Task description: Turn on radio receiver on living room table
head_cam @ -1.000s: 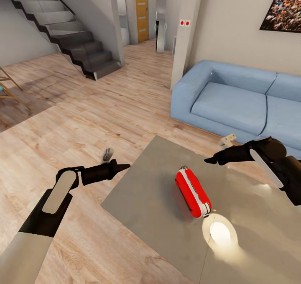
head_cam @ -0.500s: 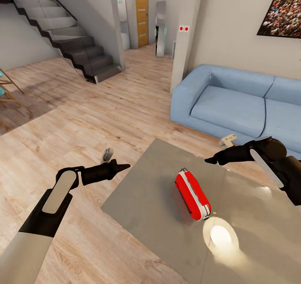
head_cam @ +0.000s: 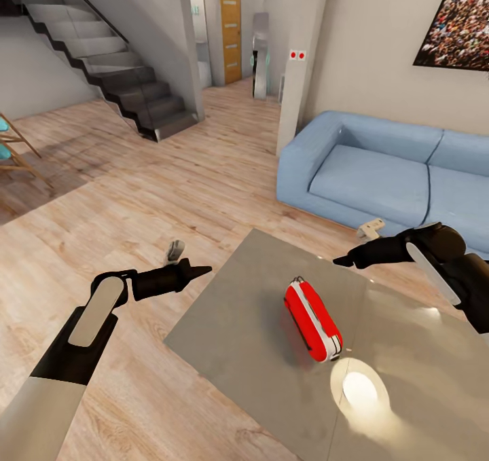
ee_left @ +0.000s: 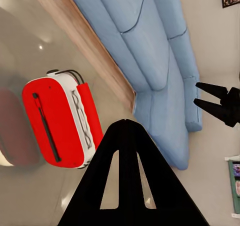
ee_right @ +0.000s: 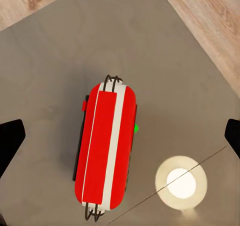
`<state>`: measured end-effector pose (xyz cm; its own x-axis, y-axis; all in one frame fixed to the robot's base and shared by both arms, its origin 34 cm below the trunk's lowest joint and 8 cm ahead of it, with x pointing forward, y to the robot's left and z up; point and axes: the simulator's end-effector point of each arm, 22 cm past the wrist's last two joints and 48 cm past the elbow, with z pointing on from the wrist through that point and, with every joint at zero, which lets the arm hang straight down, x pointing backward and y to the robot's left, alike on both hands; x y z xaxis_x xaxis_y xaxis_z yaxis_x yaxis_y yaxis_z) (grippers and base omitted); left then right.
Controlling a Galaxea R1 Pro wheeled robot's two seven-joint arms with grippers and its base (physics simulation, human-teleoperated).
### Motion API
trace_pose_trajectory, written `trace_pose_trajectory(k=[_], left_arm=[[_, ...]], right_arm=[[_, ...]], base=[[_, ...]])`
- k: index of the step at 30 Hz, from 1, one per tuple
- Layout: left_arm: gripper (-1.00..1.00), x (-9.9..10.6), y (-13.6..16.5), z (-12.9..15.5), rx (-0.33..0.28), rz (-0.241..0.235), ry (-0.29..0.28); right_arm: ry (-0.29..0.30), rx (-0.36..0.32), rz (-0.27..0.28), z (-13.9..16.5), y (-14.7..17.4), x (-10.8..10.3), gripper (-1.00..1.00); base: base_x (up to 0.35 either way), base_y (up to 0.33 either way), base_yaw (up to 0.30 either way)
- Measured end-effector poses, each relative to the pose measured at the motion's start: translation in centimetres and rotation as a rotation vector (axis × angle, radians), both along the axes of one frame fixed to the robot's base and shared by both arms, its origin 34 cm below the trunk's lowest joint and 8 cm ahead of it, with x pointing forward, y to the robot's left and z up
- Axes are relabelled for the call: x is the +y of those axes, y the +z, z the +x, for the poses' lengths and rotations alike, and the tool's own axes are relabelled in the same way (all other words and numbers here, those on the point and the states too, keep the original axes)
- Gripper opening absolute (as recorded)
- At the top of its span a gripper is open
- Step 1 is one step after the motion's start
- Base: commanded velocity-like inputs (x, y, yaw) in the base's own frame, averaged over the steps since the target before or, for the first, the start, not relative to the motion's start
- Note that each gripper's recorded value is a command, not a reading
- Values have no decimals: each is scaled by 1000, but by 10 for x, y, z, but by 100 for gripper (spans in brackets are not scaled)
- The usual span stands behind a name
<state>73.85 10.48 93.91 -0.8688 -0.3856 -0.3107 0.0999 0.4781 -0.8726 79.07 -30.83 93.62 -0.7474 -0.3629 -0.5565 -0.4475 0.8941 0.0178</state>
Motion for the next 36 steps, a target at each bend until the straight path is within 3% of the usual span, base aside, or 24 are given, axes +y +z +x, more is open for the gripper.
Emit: trace_pose_trajectory(k=[36], left_arm=[[-100, -2, 36, -1, -60, -3, -3]], right_arm=[[-35, -18, -6, -2, 22, -13, 100]], base=[[0, 0, 0]])
